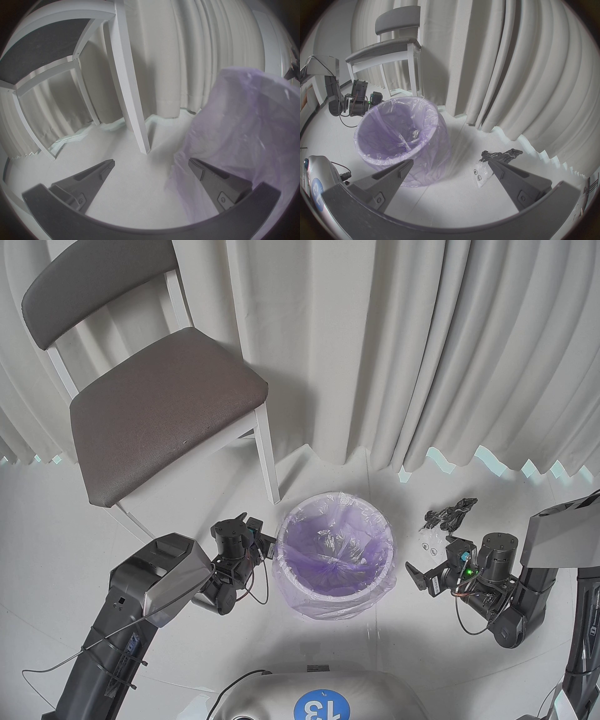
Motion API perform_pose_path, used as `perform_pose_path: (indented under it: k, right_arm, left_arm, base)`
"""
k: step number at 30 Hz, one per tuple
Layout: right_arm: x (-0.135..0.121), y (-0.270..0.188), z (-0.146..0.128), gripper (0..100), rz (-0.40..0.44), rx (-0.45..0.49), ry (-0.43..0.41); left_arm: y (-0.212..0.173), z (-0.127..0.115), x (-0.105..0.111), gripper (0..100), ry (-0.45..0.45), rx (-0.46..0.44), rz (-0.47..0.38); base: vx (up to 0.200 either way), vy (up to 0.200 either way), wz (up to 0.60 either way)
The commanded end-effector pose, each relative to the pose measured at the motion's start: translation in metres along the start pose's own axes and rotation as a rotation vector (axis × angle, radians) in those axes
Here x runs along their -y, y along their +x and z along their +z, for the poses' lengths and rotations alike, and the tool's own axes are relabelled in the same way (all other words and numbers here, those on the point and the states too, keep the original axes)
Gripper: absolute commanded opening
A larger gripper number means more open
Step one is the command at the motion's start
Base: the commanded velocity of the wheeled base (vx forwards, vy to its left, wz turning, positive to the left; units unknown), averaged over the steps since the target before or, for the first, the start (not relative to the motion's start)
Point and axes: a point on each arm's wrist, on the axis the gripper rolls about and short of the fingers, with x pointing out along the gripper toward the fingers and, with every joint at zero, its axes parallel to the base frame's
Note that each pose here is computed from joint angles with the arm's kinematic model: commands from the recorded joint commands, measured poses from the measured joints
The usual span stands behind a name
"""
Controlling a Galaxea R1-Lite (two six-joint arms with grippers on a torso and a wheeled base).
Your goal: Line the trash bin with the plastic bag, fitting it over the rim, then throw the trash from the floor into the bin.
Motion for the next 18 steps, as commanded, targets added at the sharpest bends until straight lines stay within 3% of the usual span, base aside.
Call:
perform_pose_path:
  k: [1,3,7,8,11,14,18]
  right_arm:
    - [0.007,0.007,-0.004,100,-0.019,0.011,0.008]
    - [0.018,0.011,-0.008,100,-0.041,0.009,0.02]
    - [0.034,0.027,-0.023,100,-0.028,-0.003,0.009]
    - [0.035,0.042,-0.035,100,0.02,-0.004,-0.012]
    - [0.035,0.047,-0.04,100,0.061,0.006,-0.016]
    - [0.043,0.046,-0.045,100,0.256,0.071,-0.02]
    - [0.062,0.057,-0.058,100,0.324,0.118,-0.139]
  left_arm:
    - [0.003,0.002,-0.007,100,-0.015,0.036,0.045]
    - [-0.004,0.009,-0.015,100,-0.021,0.071,0.073]
    - [-0.026,0.012,-0.018,100,-0.015,0.046,0.069]
    - [-0.046,0.017,-0.018,100,-0.009,0.018,0.044]
    - [-0.058,0.022,-0.019,100,-0.006,0.004,0.029]
    - [-0.074,0.035,-0.023,100,0.0,-0.004,0.013]
    - [-0.088,0.06,-0.035,100,-0.003,0.026,-0.029]
  base:
    - [0.0,0.0,0.0]
    - [0.0,0.0,0.0]
    - [0.0,0.0,0.0]
    - [0.0,0.0,0.0]
    - [0.0,0.0,0.0]
    - [0.0,0.0,0.0]
    - [0.0,0.0,0.0]
